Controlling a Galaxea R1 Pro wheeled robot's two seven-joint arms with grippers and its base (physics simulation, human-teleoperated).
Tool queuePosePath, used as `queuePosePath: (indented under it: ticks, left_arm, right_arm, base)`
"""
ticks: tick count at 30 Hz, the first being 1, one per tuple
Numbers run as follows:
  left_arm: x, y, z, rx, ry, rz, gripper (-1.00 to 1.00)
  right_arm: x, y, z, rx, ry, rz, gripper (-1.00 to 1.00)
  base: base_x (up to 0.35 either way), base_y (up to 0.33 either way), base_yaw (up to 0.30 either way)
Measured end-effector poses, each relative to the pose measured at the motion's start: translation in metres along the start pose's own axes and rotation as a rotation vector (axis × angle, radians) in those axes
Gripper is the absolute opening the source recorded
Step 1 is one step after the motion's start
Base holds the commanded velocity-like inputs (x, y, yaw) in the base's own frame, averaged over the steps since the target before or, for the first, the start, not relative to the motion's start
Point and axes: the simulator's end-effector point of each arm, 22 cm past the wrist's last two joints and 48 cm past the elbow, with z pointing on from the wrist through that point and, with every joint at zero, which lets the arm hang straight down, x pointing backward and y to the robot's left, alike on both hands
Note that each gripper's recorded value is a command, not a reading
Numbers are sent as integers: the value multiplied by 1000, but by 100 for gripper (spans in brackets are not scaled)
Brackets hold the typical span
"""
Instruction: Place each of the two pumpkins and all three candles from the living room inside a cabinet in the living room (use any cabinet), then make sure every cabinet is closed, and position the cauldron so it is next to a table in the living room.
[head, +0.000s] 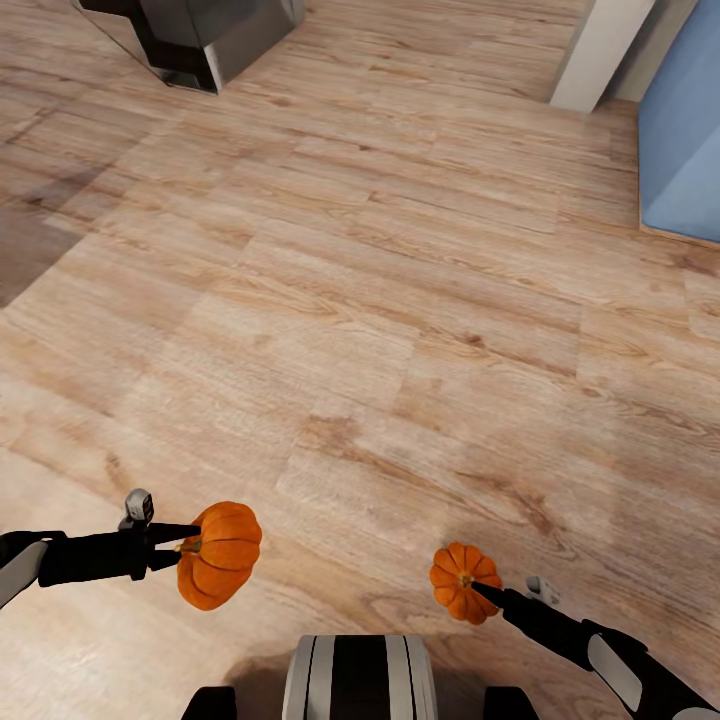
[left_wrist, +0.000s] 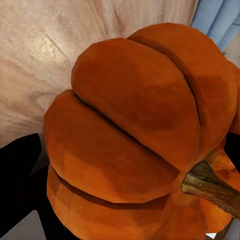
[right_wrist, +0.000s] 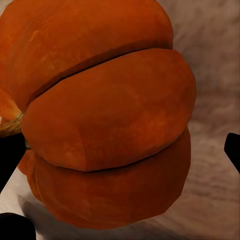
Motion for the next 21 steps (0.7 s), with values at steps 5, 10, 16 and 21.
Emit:
queuePosePath:
  ticks: [5, 10, 16, 21]
  left_arm:
    - [0, 0, 0, 0, 0, 0, -100]
    - [0, 0, 0, 0, 0, 0, -100]
    - [0, 0, 0, 0, 0, 0, -100]
    - [0, 0, 0, 0, 0, 0, -100]
  right_arm:
    - [0, 0, 0, 0, 0, 0, 100]
    - [0, 1, 0, -2, -1, 3, -100]
    - [0, 1, 0, -1, 0, -1, -100]
    - [0, 0, 0, -1, 0, -1, -100]
  base:
    - [0, 0, 0]
    - [0, 0, 0]
    - [0, 0, 0]
    - [0, 0, 0]
